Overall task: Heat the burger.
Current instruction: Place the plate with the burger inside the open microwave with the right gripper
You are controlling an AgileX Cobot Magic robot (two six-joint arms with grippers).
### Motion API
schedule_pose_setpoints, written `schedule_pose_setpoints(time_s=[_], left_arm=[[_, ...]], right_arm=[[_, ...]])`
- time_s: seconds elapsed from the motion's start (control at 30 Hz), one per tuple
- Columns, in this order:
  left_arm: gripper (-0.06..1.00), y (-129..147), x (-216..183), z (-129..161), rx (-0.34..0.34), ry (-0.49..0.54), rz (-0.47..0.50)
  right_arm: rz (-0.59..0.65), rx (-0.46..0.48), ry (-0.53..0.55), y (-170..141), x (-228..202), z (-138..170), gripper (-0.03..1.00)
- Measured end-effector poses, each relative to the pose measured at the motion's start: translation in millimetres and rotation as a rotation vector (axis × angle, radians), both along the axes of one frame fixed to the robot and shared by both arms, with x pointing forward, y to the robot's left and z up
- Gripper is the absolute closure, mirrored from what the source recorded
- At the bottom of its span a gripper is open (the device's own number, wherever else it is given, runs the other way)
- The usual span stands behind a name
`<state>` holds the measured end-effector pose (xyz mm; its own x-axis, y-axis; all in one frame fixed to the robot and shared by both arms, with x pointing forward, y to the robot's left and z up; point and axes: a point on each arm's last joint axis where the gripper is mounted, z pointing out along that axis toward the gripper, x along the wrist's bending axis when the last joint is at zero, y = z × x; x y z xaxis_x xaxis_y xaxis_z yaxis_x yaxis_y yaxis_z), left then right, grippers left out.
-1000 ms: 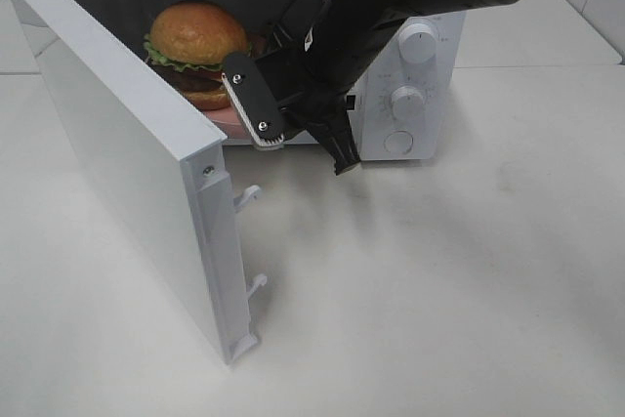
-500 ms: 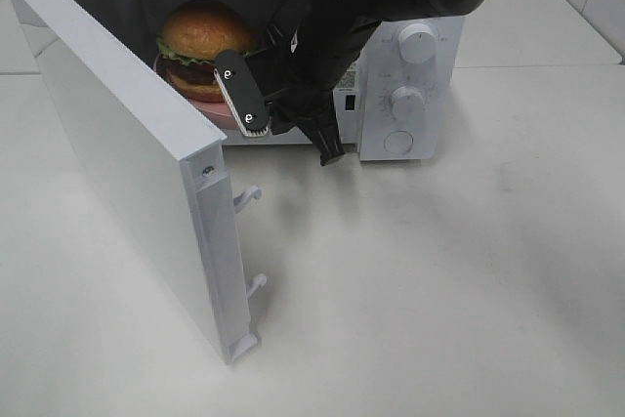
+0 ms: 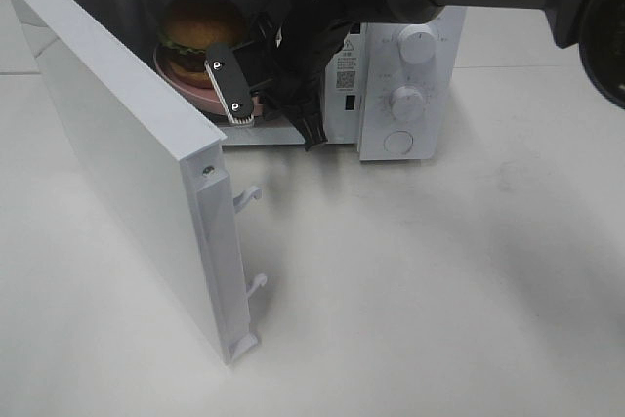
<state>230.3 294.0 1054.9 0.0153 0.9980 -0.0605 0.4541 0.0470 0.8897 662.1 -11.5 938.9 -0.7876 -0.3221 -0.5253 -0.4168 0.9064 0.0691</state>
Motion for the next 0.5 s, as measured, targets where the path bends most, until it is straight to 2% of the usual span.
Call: schedule_pose_setpoints(time_s=[0.27, 0.5], left_arm=[[-0.05, 0.0, 0.0, 0.0, 0.000, 0.000, 0.000], [-0.05, 0.0, 0.0, 0.0, 0.000, 0.000, 0.000]], right_arm=[[0.000, 0.004, -0.010, 5.4, 8.2, -8.0, 0.92], [-0.005, 0.026, -0.037, 7.6, 11.5, -6.2, 0.81]])
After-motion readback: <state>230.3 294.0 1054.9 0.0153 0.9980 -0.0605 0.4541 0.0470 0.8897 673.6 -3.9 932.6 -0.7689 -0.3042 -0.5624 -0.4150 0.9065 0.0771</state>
